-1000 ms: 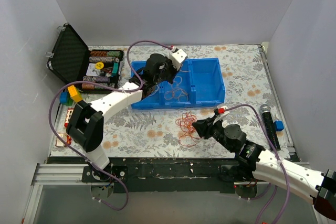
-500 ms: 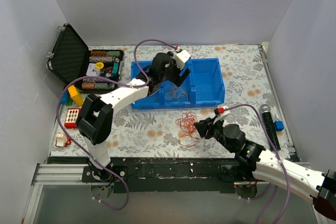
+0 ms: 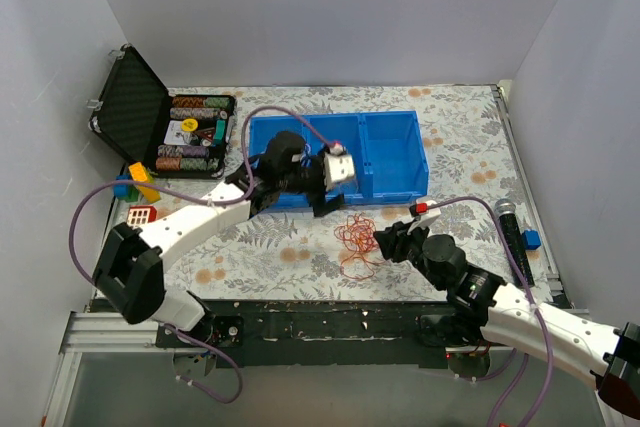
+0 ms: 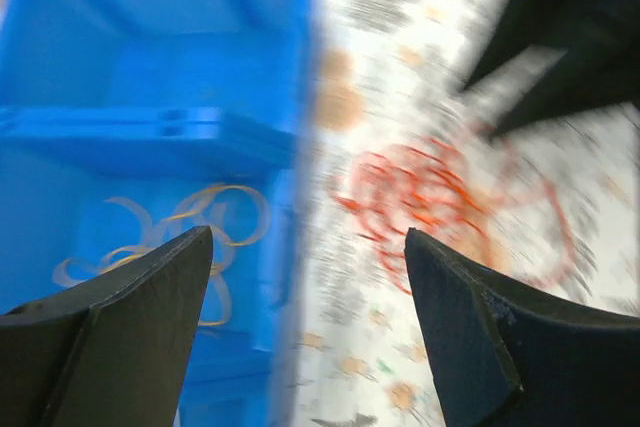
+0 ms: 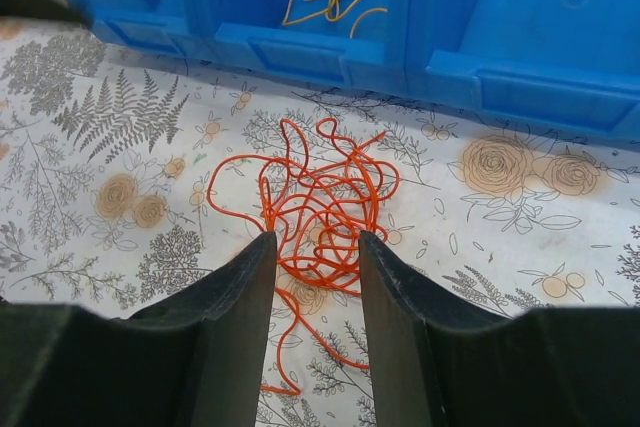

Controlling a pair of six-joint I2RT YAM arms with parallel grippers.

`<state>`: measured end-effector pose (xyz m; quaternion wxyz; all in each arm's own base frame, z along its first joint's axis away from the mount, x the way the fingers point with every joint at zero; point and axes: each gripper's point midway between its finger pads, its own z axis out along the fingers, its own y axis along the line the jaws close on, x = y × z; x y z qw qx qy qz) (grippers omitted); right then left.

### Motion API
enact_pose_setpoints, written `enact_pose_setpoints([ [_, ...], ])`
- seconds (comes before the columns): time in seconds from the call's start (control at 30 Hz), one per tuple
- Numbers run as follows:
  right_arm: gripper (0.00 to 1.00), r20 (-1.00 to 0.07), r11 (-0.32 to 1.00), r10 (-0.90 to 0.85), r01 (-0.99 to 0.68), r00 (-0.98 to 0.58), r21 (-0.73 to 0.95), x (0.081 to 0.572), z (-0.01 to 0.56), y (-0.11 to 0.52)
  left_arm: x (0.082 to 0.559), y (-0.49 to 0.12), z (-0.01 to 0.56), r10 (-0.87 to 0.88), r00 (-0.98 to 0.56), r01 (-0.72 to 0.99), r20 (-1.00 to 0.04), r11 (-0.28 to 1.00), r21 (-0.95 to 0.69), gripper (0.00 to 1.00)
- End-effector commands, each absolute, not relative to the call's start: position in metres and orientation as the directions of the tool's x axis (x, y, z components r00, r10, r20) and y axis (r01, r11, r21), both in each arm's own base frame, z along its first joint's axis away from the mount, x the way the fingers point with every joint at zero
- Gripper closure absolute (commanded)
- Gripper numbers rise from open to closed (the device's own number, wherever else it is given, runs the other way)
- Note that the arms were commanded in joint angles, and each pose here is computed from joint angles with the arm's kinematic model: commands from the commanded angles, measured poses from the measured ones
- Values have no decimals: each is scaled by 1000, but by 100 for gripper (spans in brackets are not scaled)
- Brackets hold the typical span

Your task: Untangle the cables

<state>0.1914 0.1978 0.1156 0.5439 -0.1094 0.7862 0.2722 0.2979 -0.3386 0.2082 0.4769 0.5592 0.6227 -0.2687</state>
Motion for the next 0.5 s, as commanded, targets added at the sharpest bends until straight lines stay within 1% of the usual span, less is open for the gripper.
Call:
enact_pose_setpoints([
  [0.0,53,-917,825,202,-445,-343,348,198,145,198,206,-334,153,477,314,949,-821,-177,261,29],
  [0.07,53,-916,823,204,-447,-345,352,198,146,199,205,-337,142,481,334,942,-810,-186,278,36],
  [0.13,53,-915,822,204,-446,-349,354,197,145,198,216,-345,136,491,323,946,-809,-157,282,38],
  [0.23,53,-914,818,206,-451,-349,357,197,147,199,237,-358,123,527,287,957,-800,-117,267,41],
  [0.37,54,-917,818,193,-459,-348,346,196,147,199,246,-366,114,525,314,948,-791,-129,291,42],
  [0.47,55,-921,813,183,-474,-343,338,195,151,201,257,-373,116,524,318,945,-790,-107,309,43],
])
